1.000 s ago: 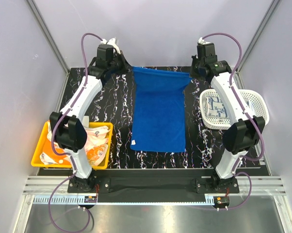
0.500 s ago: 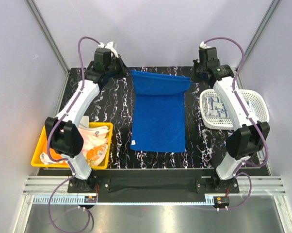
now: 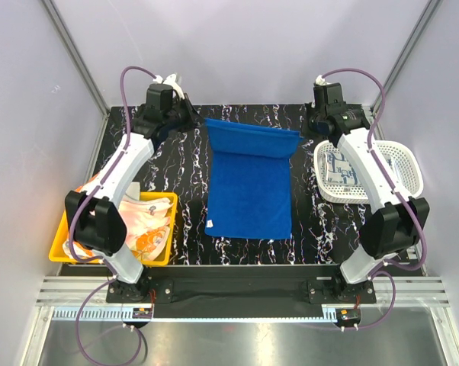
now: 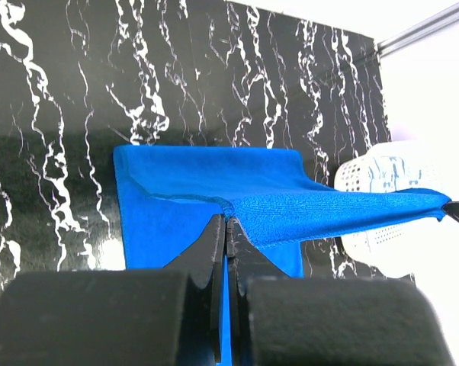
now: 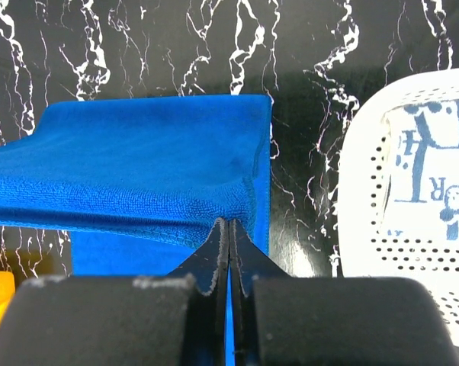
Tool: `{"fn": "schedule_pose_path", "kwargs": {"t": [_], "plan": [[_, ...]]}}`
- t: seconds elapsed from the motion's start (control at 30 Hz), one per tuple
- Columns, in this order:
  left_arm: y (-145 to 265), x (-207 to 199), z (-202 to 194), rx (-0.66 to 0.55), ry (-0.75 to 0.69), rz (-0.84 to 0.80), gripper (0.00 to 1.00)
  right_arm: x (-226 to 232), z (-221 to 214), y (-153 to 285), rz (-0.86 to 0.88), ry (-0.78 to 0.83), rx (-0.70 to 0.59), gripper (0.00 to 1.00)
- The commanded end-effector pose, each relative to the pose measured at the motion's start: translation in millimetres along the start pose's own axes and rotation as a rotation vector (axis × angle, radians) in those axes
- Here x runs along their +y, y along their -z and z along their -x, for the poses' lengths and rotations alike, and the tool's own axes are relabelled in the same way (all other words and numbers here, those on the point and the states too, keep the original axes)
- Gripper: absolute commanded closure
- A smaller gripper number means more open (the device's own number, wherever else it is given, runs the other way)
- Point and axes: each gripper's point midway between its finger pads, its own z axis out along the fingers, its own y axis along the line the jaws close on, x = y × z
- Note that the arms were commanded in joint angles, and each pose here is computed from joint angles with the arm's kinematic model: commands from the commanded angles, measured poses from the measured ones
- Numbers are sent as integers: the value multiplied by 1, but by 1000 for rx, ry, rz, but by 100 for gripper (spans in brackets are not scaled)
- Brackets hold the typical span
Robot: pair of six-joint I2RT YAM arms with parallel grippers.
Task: Fold and stack the towels
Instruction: Fold the towel
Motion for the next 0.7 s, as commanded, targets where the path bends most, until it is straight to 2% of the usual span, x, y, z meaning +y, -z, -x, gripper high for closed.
{"fn": "schedule_pose_path", "kwargs": {"t": [0.0, 0.43, 0.67], "plan": [[21, -12, 25, -98, -20, -34, 100, -4, 10, 20, -2, -15, -61, 100], [29, -3, -8, -64, -1, -24, 100, -5, -33, 16, 24, -21, 17, 100], [30, 2, -48, -10, 9, -24, 100, -10, -58, 12, 22, -27, 63, 100]]}}
